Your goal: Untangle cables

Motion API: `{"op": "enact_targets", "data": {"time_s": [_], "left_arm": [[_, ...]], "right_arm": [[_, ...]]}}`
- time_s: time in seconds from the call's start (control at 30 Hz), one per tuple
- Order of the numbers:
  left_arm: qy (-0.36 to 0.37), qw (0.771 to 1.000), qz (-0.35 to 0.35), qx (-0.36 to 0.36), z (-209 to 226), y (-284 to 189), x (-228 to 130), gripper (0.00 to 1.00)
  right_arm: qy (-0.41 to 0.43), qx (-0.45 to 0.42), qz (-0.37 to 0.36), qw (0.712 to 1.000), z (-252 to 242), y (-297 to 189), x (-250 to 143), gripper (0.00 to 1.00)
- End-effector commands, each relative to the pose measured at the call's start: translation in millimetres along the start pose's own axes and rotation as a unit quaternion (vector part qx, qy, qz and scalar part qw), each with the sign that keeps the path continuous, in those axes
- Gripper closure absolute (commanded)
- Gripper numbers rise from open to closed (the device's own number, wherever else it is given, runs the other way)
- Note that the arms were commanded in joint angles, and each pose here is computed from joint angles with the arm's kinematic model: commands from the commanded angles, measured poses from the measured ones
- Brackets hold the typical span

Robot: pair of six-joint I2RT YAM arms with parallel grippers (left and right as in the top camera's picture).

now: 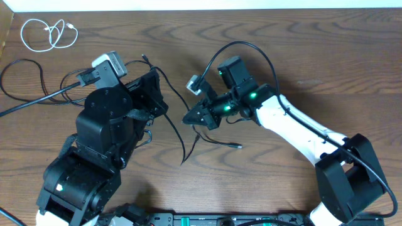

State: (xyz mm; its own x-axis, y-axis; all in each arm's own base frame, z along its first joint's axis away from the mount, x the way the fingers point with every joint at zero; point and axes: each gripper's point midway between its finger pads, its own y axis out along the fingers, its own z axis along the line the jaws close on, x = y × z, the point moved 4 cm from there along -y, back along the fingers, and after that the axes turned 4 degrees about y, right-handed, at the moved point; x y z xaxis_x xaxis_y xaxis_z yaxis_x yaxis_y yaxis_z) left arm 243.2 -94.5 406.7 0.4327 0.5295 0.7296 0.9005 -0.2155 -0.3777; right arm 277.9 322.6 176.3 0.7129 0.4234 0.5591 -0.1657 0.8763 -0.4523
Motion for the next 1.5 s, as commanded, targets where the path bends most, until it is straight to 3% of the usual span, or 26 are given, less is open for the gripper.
{"op": "enact_targets", "data": {"time_s": [0.0,0.23,0.53,0.8,0.9,1.13,1.47], "left_arm": [[-0.005,0.999,-0.036,0.036,10,-4,10,0.93],[-0.007,0.996,-0.057,0.065,20,-5,17,0.93],[-0.02,0.992,-0.075,0.097,36,-4,28,0.93],[-0.025,0.989,-0.077,0.122,47,2,31,0.93],[-0.028,0.988,-0.08,0.132,52,4,33,0.93],[-0.031,0.987,-0.084,0.136,55,3,36,0.93],[-0.043,0.982,-0.083,0.163,68,1,37,0.93]], "right_arm": [[0.015,0.002,-0.011,1.0,5,-4,7,0.99],[0.05,0.024,0.001,0.998,16,2,3,0.99],[0.052,0.085,0.044,0.994,55,27,-10,0.99],[0.025,0.119,0.051,0.991,89,22,-11,0.99],[0.01,0.083,0.041,0.996,92,20,-9,0.99],[0.041,-0.102,0.033,0.993,52,11,-18,0.99],[0.039,-0.113,0.043,0.992,51,12,-22,0.96]]}}
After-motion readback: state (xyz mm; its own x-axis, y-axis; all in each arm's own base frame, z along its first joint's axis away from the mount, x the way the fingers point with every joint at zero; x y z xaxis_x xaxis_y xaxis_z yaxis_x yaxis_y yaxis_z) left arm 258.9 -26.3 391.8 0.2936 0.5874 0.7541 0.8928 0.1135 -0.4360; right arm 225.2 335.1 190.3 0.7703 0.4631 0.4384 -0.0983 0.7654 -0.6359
